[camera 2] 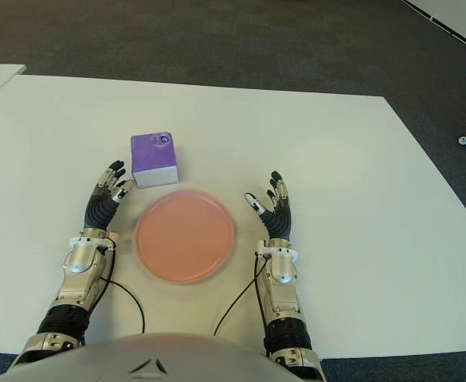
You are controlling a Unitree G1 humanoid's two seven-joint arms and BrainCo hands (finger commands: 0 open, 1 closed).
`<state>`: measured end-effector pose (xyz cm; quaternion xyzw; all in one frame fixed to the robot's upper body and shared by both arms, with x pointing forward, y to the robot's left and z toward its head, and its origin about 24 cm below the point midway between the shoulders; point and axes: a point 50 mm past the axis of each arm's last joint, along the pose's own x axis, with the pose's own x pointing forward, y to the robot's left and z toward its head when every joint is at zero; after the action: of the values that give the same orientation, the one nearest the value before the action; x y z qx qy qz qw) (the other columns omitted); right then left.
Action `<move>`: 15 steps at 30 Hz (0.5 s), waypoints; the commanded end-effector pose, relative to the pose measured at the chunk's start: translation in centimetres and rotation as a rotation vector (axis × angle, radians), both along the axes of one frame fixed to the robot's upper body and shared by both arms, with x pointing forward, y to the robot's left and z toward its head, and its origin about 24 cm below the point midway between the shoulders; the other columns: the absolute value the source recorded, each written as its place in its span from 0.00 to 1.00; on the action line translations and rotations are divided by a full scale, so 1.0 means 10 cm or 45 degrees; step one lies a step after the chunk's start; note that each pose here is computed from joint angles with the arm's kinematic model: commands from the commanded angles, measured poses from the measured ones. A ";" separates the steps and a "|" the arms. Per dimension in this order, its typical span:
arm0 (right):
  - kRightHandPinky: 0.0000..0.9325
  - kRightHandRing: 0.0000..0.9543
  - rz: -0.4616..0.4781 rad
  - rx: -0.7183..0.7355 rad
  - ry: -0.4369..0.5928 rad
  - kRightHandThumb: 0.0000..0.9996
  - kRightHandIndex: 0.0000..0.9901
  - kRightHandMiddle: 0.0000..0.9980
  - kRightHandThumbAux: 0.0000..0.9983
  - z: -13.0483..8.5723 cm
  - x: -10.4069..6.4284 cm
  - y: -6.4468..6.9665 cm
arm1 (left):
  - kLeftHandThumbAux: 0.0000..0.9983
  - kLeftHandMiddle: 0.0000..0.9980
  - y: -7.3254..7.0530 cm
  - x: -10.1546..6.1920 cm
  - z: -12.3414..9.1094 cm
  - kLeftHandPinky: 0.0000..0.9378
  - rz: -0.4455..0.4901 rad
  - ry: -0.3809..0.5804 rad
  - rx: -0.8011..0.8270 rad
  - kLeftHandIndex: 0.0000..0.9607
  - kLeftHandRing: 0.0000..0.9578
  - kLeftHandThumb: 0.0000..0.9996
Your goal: Put the tissue paper into the plate.
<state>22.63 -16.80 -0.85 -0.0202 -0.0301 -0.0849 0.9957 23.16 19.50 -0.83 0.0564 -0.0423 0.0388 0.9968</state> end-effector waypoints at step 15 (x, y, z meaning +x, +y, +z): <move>0.00 0.00 -0.029 0.044 0.437 0.07 0.00 0.00 0.62 -0.55 -0.40 -0.06 | 0.49 0.00 0.07 -0.05 0.00 0.00 0.023 0.004 0.046 0.00 0.00 0.00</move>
<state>22.70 -16.78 -0.93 -0.0200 -0.0226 -0.0780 0.9965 22.96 19.88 -0.70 0.0691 -0.0445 0.0435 0.9957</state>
